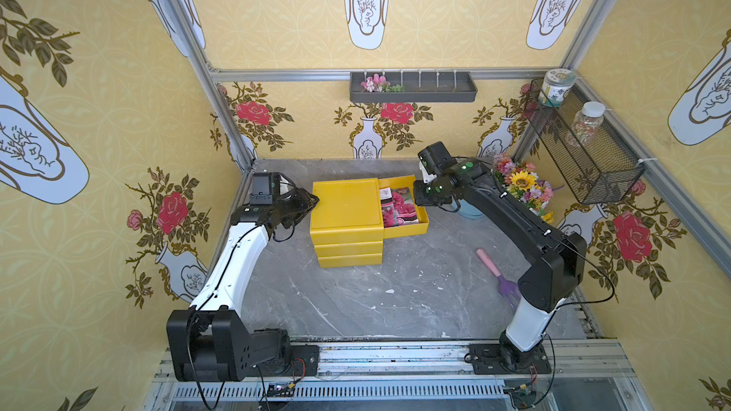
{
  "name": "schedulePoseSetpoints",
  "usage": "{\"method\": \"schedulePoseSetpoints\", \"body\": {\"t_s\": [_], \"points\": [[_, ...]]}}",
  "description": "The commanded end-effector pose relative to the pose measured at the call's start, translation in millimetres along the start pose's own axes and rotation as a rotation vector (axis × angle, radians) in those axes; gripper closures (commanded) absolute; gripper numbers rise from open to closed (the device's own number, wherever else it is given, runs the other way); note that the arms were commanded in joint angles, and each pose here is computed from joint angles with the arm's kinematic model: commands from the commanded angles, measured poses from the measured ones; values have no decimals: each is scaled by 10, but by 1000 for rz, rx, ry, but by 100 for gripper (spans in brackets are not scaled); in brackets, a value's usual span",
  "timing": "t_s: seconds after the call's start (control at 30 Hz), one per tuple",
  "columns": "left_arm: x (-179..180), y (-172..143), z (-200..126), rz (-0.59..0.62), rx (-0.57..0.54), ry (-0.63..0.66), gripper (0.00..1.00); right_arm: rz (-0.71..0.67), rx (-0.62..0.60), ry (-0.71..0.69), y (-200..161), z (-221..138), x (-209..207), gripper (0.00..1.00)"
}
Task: Take the seed bags out of the drawer
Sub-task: Open the drawer in the storage box, then pick up the seed packet from the drawer.
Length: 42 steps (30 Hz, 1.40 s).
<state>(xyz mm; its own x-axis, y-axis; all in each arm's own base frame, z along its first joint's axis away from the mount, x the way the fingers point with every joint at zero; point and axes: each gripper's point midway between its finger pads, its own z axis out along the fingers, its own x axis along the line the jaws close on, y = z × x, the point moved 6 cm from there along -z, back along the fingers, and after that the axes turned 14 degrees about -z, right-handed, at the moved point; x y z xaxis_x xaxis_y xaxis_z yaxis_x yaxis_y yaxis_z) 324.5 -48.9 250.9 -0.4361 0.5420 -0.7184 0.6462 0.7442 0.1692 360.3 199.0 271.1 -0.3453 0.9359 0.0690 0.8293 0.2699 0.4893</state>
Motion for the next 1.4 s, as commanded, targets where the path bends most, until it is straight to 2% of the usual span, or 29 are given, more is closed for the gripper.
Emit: {"method": "schedulePoseSetpoints", "body": {"t_s": [0.0,0.2,0.27,0.4,0.53,0.7,0.8,1.37], "points": [[255,-67,55,-30,22,135,46,-4,-18,9,38,-14,6,72],[255,-76,58,-31,26,133,46,1,-30,-14,72,-60,-26,47],[259,-77,61,-31,27,134,46,0,-43,-37,114,-126,-57,44],[265,-78,58,-32,27,134,46,-26,-95,-32,230,-302,4,44],[255,-76,50,-30,24,130,46,-41,-114,75,313,-373,226,51],[243,-83,37,-28,26,125,46,-9,-57,201,274,-181,450,54],[246,-87,24,-27,25,125,46,-2,-29,228,234,-52,544,54],[274,-113,19,-32,30,128,46,0,70,245,95,355,667,54]]}}
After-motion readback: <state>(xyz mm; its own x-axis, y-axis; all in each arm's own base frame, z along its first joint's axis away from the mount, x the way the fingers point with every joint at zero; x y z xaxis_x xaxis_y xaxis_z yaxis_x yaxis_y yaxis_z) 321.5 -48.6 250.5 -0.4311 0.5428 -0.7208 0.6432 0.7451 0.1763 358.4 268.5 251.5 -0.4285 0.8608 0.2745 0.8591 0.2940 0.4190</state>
